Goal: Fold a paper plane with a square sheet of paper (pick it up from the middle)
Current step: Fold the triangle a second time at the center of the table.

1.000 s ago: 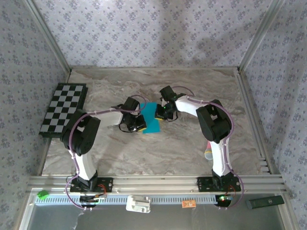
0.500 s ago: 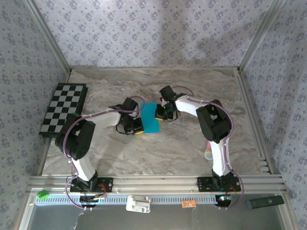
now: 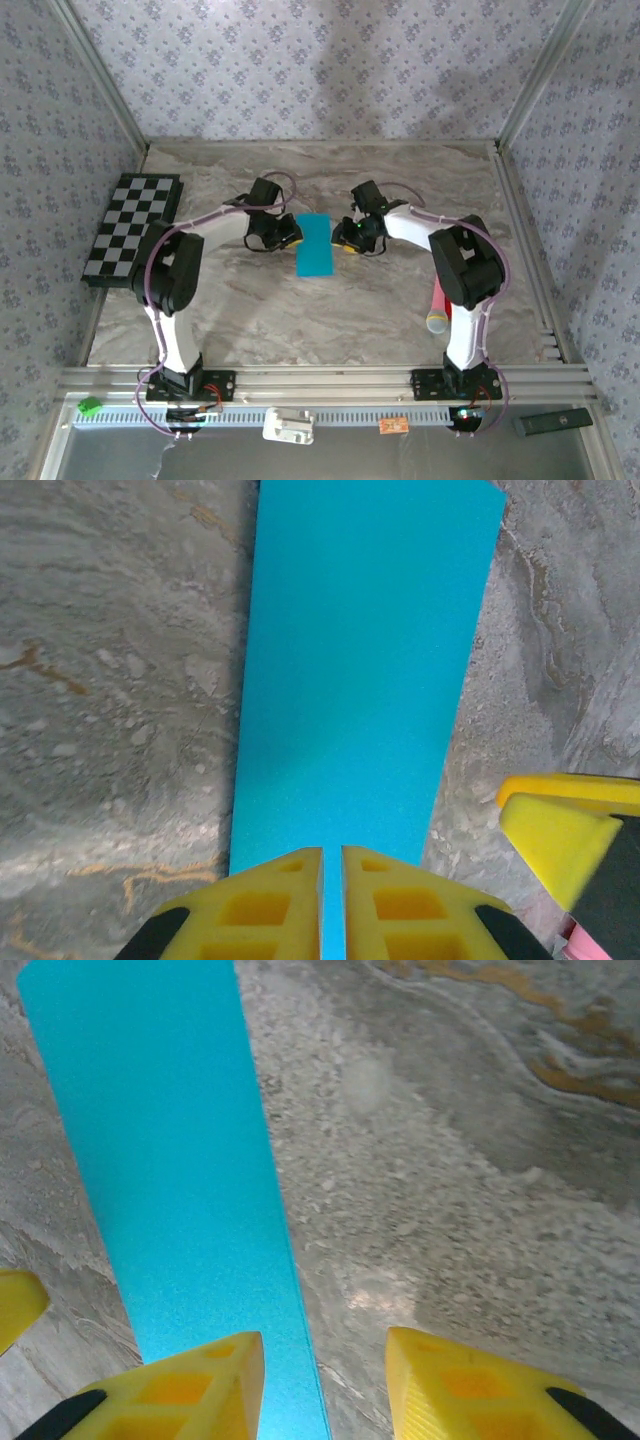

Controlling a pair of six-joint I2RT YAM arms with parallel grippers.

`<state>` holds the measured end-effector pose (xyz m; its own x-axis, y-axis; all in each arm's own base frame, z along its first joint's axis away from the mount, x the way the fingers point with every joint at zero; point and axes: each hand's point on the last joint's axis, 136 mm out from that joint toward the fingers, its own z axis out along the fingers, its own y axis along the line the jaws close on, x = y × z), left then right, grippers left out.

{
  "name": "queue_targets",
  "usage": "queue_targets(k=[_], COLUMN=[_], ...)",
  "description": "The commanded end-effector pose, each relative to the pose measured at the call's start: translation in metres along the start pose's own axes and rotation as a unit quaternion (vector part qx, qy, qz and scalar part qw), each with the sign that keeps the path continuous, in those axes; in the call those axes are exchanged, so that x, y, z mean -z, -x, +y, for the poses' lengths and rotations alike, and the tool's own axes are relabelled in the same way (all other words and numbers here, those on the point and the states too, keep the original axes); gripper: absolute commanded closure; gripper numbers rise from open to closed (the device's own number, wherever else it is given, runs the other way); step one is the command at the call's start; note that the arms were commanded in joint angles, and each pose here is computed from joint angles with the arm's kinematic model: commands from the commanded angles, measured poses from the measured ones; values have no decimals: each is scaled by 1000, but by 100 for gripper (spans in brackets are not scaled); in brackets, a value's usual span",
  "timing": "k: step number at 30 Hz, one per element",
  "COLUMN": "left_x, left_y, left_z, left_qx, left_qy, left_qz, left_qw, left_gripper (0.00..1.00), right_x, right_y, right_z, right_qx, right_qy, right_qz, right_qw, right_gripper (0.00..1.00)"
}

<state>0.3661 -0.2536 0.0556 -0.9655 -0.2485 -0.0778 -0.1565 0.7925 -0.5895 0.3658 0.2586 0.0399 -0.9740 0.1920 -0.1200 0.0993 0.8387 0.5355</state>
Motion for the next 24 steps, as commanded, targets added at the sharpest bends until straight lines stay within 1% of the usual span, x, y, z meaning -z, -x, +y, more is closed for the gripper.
queue_targets(k=[1, 5, 7, 13, 16, 19, 24], left_x=[-6, -15, -19, -24, -27, -30, -29], left_y=[5, 5, 3, -4, -9, -17, -22], left_z=[-12, -5, 2, 26, 34, 51, 58], left_qx=[-3, 6, 16, 50, 61, 71, 81], left_qy=[-19, -9, 1, 43, 57, 89, 100], left_qz=[6, 12, 14, 14, 17, 24, 23], left_qw=[1000, 1000, 1000, 998, 996, 993, 991], left_gripper=[87, 87, 88, 90, 91, 92, 92], right_x=[6, 6, 2, 2, 1, 2, 6], right_y=[-5, -6, -16, -24, -29, -34, -41], right_z=[4, 4, -7, -9, -8, -6, 0], right_qx=[-11, -12, -18, -20, -19, -18, -10], right_qy=[12, 12, 1, 1, 5, 11, 20], right_qz=[-2, -1, 10, 14, 21, 27, 32], right_qw=[1000, 1000, 1000, 1000, 1000, 999, 999], right_gripper=[60, 59, 59, 58, 58, 58, 58])
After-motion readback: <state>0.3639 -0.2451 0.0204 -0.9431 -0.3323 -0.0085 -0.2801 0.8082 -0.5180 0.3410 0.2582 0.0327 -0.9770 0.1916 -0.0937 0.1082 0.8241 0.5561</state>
